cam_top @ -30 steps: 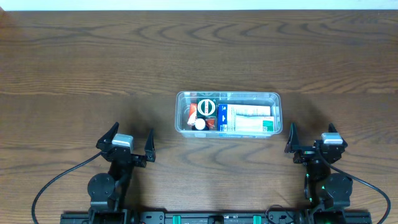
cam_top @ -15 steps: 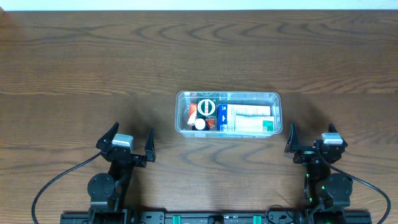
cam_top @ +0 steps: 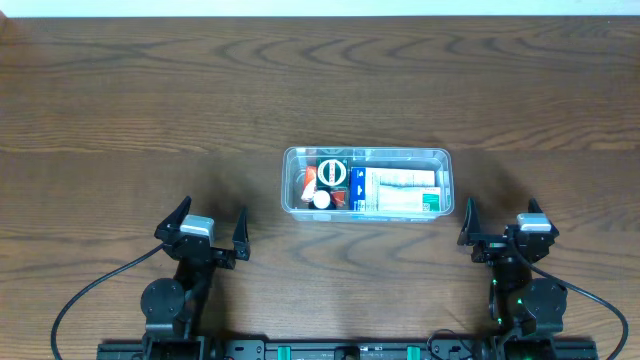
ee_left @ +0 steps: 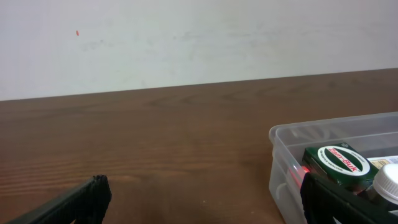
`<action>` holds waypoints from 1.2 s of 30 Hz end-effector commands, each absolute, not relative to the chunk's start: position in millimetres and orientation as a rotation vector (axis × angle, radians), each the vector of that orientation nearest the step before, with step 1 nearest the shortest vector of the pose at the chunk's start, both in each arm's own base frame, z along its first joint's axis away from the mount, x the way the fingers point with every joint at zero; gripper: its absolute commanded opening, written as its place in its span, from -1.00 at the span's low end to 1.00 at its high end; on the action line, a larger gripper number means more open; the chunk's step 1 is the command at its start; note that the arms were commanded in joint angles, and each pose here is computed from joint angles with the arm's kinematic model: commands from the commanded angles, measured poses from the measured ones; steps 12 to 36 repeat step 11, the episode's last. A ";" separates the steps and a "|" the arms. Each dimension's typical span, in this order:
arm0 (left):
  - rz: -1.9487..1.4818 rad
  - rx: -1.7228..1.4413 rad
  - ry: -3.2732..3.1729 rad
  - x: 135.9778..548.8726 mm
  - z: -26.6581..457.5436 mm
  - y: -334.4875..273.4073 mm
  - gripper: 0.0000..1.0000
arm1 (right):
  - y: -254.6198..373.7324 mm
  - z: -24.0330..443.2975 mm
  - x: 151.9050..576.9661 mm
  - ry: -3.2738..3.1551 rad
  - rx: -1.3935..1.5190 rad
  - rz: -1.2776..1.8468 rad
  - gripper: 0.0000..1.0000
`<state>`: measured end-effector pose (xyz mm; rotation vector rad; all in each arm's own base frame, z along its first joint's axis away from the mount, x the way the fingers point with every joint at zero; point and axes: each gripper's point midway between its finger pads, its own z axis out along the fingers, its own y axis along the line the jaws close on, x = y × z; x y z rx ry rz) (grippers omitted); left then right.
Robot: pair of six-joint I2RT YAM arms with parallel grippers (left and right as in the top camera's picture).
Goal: Pack container
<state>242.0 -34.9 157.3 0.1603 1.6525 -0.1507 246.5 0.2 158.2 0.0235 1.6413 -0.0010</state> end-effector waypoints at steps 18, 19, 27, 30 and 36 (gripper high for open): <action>-0.146 0.171 1.696 241.4 142.2 -34.8 0.96 | -2.4 157.5 246.2 1.641 0.042 0.000 0.99; -0.146 0.171 1.696 241.4 142.2 -34.8 0.96 | -2.4 157.5 246.2 1.641 0.042 0.000 0.99; -0.146 0.171 1.696 241.4 142.2 -34.8 0.96 | -2.4 157.5 246.2 1.641 0.042 0.000 0.99; -0.146 0.171 1.696 241.4 142.2 -34.8 0.96 | -2.4 157.5 246.2 1.641 0.042 0.000 0.99; -0.146 0.171 1.696 241.4 142.2 -34.8 0.96 | -2.4 157.5 246.2 1.641 0.042 0.000 0.99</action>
